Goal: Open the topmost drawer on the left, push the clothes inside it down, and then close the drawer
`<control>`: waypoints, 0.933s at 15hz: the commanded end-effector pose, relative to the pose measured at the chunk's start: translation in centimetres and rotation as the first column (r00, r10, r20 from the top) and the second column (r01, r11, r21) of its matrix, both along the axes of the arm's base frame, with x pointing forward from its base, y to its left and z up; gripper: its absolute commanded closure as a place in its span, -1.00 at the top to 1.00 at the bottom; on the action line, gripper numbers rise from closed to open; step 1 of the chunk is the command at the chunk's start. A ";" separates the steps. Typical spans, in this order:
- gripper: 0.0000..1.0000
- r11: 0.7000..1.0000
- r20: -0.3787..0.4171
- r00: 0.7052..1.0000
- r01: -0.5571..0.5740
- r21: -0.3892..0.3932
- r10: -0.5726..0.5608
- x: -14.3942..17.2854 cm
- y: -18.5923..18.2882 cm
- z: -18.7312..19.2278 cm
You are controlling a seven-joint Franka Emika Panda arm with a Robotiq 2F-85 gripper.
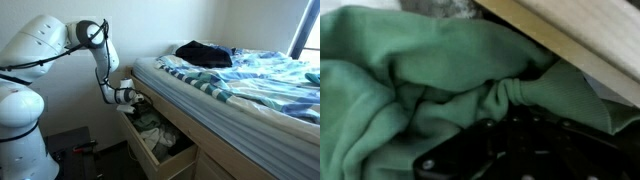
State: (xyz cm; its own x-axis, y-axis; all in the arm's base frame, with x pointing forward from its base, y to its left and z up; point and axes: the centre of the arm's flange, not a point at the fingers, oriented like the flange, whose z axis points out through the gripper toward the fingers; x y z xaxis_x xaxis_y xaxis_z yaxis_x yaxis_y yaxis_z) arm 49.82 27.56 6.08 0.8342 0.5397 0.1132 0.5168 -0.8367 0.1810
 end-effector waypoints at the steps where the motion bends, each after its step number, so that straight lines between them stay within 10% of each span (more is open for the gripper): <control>1: -1.00 1.000 -0.053 0.998 -0.016 -0.023 0.015 -1.0 -0.4 1.7; 14: -1.00 0.999 -0.041 0.999 0.031 -0.039 -0.033 -2.9 0.3 8.0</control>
State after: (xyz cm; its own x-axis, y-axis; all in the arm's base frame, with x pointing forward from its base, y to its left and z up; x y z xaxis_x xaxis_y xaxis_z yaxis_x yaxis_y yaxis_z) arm 48.69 28.04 11.22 0.8367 0.5411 0.0845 0.5197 -0.8331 0.1893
